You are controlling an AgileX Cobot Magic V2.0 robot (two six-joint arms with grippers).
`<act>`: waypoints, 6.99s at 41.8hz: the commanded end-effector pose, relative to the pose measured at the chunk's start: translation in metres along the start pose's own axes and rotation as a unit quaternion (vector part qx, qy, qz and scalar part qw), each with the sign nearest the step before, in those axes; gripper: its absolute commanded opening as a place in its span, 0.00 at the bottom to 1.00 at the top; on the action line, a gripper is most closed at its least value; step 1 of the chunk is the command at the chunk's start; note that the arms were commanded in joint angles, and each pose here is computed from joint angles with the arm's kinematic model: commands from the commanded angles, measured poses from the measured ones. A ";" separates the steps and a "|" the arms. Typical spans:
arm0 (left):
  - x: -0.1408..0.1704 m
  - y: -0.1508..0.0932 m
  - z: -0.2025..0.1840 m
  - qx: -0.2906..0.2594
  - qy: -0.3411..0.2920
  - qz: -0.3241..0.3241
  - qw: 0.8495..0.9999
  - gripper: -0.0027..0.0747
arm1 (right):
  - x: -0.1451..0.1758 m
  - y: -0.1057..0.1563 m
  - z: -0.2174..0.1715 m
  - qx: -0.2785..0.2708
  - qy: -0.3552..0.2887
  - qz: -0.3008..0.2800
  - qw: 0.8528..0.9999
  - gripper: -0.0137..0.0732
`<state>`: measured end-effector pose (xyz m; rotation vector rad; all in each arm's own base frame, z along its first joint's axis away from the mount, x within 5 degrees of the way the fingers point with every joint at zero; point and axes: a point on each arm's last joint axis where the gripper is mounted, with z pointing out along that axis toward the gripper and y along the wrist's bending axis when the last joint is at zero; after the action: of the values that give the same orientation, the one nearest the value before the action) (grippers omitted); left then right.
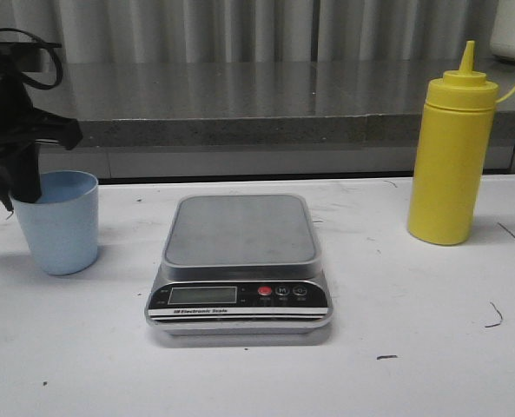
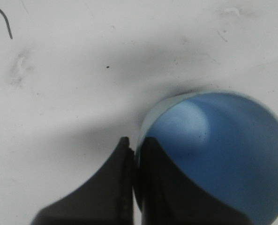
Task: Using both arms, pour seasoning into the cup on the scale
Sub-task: 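Lower the left gripper onto the light blue cup and grasp it, then lift the blue cup with the left gripper and lower it onto the scale, then open the left gripper and withdraw it from the cup, then reach the right gripper to the yellow squeeze bottle and grasp it, then lift the yellow bottle with the right gripper toward the cup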
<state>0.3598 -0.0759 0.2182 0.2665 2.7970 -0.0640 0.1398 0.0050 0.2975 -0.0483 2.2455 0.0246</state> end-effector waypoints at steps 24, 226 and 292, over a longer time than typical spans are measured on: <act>-0.046 -0.084 -0.120 0.058 -0.136 0.094 0.985 0.01 | -0.015 -0.001 -0.006 0.005 -0.046 -0.003 0.999 0.85; 0.186 -0.017 -0.225 0.056 -0.348 0.046 0.935 0.49 | -0.030 0.041 0.245 -0.033 -0.245 0.057 0.967 0.90; 0.186 -0.017 -0.225 0.056 -0.348 0.046 0.935 0.49 | -0.136 0.159 0.128 0.105 -0.015 -0.565 0.818 0.55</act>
<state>0.1099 -0.0427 0.3561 0.3510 2.1694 -0.2241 0.3128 0.1733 0.2994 -1.2312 1.9458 -0.6983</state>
